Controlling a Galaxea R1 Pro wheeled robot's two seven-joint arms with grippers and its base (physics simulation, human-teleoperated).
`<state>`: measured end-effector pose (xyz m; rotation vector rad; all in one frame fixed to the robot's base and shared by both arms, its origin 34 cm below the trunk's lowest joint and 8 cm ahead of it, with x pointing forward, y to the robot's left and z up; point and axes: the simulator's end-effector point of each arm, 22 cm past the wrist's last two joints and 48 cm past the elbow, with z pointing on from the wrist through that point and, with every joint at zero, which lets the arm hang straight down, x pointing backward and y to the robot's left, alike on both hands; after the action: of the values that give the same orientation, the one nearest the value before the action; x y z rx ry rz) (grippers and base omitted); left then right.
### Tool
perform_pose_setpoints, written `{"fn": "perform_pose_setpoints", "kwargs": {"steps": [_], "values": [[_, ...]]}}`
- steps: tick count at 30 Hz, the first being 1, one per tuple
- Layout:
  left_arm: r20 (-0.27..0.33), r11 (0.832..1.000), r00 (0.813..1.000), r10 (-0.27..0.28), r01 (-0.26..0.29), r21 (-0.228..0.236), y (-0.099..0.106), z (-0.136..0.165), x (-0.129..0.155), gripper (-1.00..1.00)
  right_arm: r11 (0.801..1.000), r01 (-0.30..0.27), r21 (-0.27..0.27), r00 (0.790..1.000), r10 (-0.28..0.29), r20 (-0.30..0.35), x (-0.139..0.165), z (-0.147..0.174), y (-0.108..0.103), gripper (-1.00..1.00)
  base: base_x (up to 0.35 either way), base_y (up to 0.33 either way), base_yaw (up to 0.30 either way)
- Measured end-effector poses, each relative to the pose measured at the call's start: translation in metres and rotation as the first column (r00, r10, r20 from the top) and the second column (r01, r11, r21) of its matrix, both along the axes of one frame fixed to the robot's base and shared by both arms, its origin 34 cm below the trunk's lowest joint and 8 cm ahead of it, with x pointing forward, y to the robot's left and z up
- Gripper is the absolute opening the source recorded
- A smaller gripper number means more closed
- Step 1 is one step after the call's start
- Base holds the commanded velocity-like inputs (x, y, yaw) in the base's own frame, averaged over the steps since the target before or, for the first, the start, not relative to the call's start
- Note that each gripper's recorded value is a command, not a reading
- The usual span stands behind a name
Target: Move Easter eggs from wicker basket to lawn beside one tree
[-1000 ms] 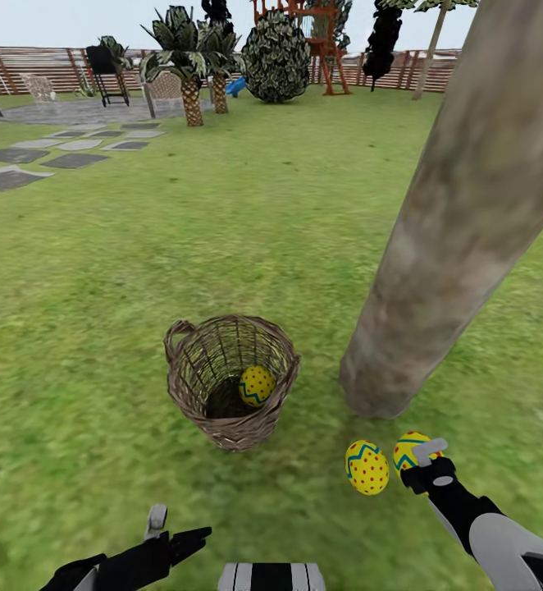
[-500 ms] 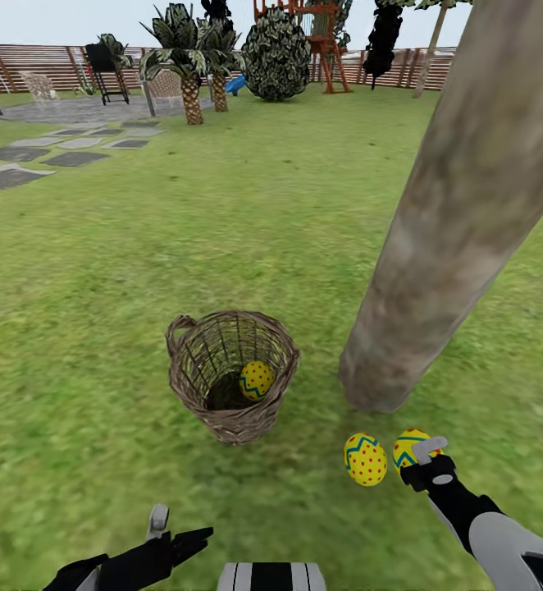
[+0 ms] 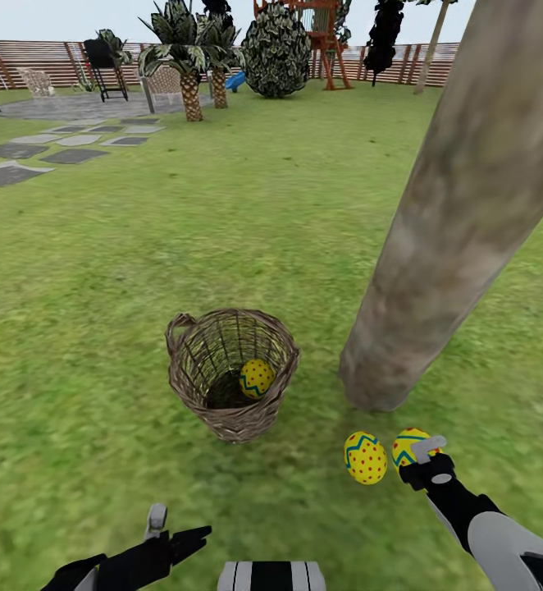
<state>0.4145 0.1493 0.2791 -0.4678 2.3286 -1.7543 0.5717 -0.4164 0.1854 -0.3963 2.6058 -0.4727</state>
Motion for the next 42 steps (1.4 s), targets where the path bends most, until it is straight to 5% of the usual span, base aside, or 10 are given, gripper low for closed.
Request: {"fn": "perform_pose_setpoints", "kwargs": {"steps": [24, 30, 42], "values": [[-0.010, 1.000, 1.000, 0.002, -0.002, 0.002, 0.002, -0.004, -0.002, 1.00, 1.000, 0.000, -0.025, 0.999, 0.001, 0.054, 0.017, 0.008, -0.004, -1.00, 0.000, 0.000, -0.028], [-0.009, 1.000, 1.000, -0.001, 0.001, -0.001, -0.001, -0.003, -0.002, 1.00, 0.999, 0.024, -0.048, 0.993, -0.018, 0.118, 0.058, 0.031, -0.007, -1.00, 0.000, 0.000, 0.000], [-0.018, 1.000, 1.000, -0.001, 0.002, 0.004, -0.002, -0.007, -0.004, 1.00, 0.999, 0.025, -0.042, 0.997, -0.021, 0.078, 0.059, 0.026, 0.004, -1.00, 0.000, 0.000, 0.000]]}}
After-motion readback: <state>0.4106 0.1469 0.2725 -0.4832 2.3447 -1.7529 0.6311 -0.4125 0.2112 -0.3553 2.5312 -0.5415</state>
